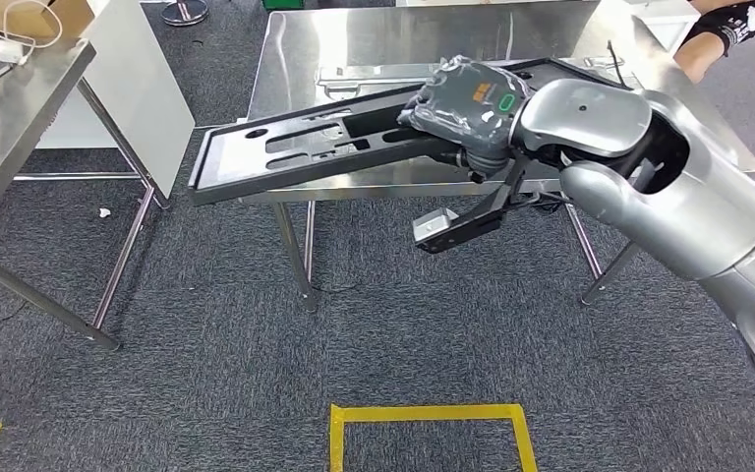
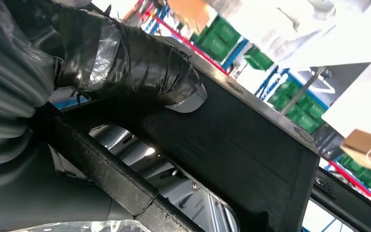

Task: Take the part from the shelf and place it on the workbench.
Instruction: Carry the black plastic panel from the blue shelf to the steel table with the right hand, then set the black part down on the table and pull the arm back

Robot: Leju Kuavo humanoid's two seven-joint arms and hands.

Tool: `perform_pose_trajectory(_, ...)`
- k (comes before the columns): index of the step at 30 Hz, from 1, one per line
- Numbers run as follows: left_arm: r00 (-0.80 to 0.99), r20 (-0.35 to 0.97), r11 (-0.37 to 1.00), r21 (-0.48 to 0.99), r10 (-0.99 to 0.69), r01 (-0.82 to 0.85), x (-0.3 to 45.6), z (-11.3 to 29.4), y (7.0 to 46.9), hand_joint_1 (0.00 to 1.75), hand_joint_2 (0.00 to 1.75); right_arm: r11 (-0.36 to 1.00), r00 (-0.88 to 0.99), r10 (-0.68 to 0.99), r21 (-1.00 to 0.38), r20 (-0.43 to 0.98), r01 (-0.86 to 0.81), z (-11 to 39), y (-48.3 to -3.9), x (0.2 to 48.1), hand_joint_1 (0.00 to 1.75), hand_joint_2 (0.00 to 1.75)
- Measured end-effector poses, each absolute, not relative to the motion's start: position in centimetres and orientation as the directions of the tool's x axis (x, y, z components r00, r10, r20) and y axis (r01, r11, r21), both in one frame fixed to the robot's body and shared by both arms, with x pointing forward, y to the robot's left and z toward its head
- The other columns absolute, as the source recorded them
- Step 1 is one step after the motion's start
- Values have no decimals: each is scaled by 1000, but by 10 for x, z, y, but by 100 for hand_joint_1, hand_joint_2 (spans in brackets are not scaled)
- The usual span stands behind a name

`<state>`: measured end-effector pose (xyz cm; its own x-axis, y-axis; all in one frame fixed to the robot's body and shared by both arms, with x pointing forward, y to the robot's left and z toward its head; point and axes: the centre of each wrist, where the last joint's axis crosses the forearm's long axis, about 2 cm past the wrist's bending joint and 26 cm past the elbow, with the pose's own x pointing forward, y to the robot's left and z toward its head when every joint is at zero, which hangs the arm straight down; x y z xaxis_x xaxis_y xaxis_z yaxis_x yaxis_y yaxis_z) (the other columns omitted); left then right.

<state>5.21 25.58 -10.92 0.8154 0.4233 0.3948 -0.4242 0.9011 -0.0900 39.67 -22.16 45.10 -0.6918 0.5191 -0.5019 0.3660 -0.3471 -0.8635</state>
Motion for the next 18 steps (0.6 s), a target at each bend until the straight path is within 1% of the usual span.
perform_pose_trajectory(6, 821, 385, 901, -78, 423, -427, 51, -109, 256, 0, 175, -365, -683, 504, -847, -529, 387, 466, -206, 400, 175, 175)
perform_pose_trajectory(18, 824, 372, 899, -77, 428, -432, 51, -109, 256, 0, 175, -395, -671, 512, -840, -537, 372, 481, -201, 404, 175, 175)
